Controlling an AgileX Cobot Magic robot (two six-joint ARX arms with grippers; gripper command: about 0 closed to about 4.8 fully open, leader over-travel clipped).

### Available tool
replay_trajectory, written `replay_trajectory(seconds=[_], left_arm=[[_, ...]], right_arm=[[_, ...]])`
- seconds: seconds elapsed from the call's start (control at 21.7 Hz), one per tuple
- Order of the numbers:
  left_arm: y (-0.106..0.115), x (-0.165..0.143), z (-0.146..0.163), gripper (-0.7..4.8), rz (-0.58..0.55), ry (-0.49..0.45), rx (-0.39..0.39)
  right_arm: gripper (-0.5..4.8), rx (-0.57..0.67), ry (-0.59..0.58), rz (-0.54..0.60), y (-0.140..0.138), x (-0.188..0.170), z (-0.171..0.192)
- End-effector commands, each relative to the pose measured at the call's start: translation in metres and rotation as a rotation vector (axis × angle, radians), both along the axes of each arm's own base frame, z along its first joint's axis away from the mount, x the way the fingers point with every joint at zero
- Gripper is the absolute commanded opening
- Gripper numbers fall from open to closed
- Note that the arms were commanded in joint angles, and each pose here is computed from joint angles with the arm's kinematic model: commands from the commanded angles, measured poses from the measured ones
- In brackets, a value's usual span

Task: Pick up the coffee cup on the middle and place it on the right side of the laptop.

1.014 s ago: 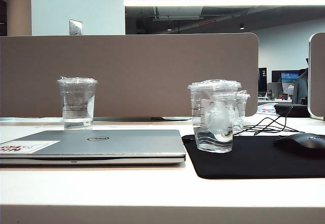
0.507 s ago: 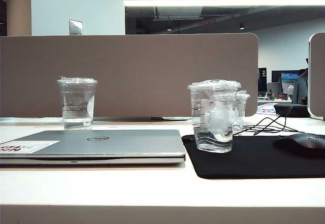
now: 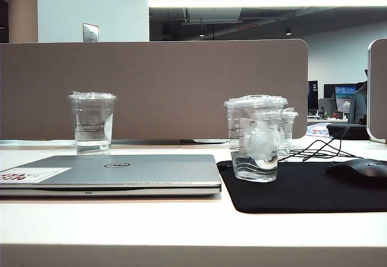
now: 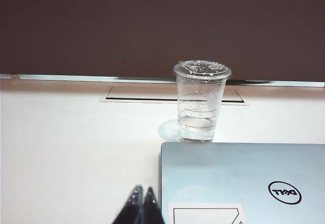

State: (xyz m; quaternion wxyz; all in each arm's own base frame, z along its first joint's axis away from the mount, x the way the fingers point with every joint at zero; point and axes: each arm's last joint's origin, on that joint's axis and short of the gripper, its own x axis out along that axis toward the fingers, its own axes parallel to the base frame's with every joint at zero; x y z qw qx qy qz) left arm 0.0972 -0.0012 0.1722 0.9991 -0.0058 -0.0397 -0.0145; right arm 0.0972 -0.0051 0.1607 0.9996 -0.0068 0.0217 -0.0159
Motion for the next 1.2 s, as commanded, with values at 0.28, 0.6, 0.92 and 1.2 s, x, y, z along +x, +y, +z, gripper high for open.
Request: replay_trajectory(seconds=[0.28, 0.6, 0.92, 1.2], left_arm=[[-0.0001, -0.0003, 0.0018, -0.05, -0.003, -0.01, 0.005], [-0.0001, -0.0003, 0.0018, -0.05, -0.003, -0.01, 0.005], [-0.0001, -0.0003, 0.0018, -0.05, -0.003, -0.01, 0.005], [-0.0001, -0.0003, 0.0018, -0.05, -0.003, -0.01, 0.005]], right_arm=[[-0.05, 0.011, -0.082, 0.009, 0.0015, 0.0003, 0.0067], [-0.04, 0.056, -0.104, 0.014, 0.0021, 0.0002, 0.0087], [-0.05, 0.055, -0.102, 0.017, 0.0022, 0.0002, 0.0086], [-0.05, 0.055, -0.102, 0.017, 0.0022, 0.0002, 0.0086]])
